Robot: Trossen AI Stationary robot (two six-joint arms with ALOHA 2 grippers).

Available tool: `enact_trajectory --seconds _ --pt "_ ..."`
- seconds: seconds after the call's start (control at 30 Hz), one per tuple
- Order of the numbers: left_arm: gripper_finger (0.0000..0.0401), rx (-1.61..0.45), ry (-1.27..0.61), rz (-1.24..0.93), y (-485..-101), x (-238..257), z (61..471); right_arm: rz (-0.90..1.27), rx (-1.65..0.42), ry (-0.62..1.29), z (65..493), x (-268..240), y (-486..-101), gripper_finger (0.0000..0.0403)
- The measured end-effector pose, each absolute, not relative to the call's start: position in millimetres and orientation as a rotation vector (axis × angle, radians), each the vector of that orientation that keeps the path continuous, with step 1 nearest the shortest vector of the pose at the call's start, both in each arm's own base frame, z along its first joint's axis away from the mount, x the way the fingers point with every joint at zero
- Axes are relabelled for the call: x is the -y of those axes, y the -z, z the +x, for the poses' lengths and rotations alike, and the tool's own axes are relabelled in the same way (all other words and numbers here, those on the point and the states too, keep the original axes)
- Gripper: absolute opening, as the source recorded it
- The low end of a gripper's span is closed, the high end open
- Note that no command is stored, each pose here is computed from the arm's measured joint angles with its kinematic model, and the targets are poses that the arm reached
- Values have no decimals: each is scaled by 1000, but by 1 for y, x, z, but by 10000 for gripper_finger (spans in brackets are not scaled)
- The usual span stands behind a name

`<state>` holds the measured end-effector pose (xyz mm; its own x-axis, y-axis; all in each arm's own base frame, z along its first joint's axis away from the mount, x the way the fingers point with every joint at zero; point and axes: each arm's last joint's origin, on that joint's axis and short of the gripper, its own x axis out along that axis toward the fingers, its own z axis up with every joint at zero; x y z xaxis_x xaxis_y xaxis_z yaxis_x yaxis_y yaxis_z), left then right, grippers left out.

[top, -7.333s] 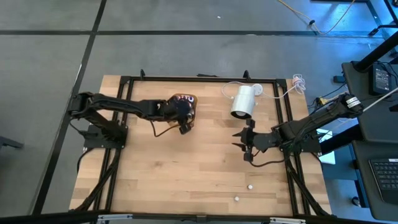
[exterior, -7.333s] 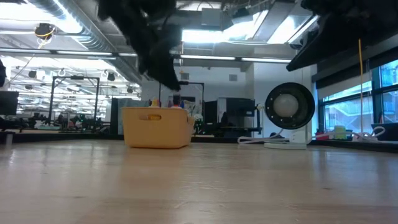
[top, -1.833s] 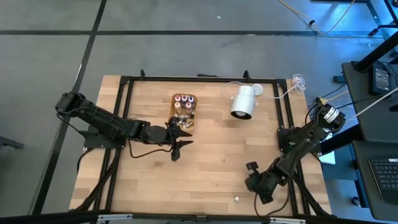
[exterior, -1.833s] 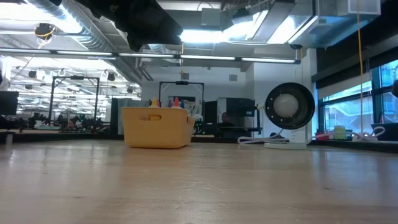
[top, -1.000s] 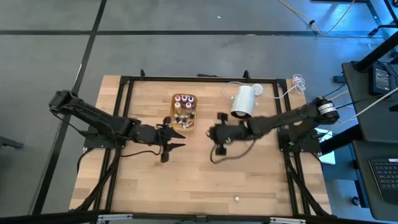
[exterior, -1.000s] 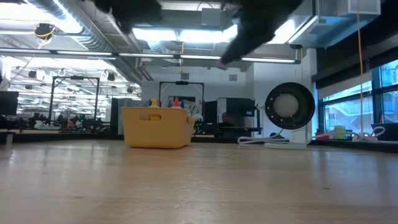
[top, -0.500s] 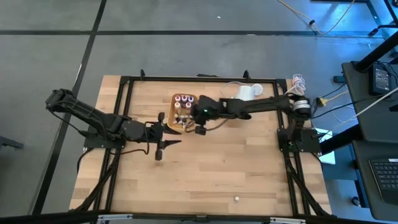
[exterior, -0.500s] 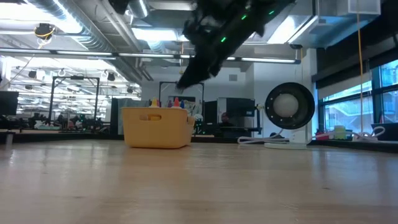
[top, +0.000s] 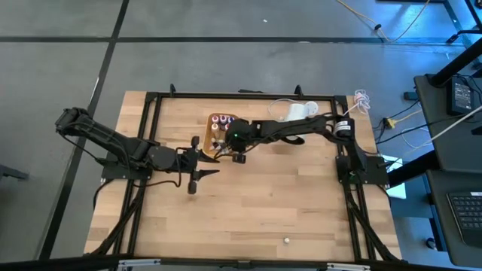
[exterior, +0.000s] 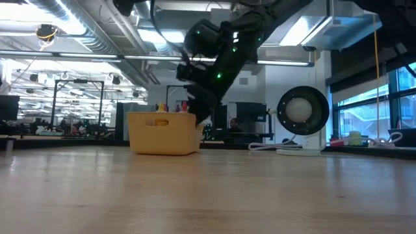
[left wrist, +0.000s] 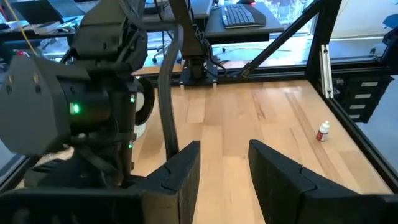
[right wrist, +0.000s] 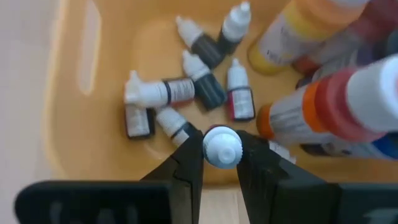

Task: Pick & Place food coloring
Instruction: Put the small pink food coloring bottle into the yellow bin

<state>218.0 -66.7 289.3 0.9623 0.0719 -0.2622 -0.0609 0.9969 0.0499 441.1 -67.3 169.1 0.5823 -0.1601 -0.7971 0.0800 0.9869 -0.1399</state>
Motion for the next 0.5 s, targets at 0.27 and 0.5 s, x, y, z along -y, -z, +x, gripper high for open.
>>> enact_trajectory --seconds 0.27,0.5 --pt "128 -272 -68 42 -289 67 218 -94 -958 139 442 68 -162 83" --pt "128 -277 -68 44 -288 67 218 -95 -953 141 442 68 -162 105"
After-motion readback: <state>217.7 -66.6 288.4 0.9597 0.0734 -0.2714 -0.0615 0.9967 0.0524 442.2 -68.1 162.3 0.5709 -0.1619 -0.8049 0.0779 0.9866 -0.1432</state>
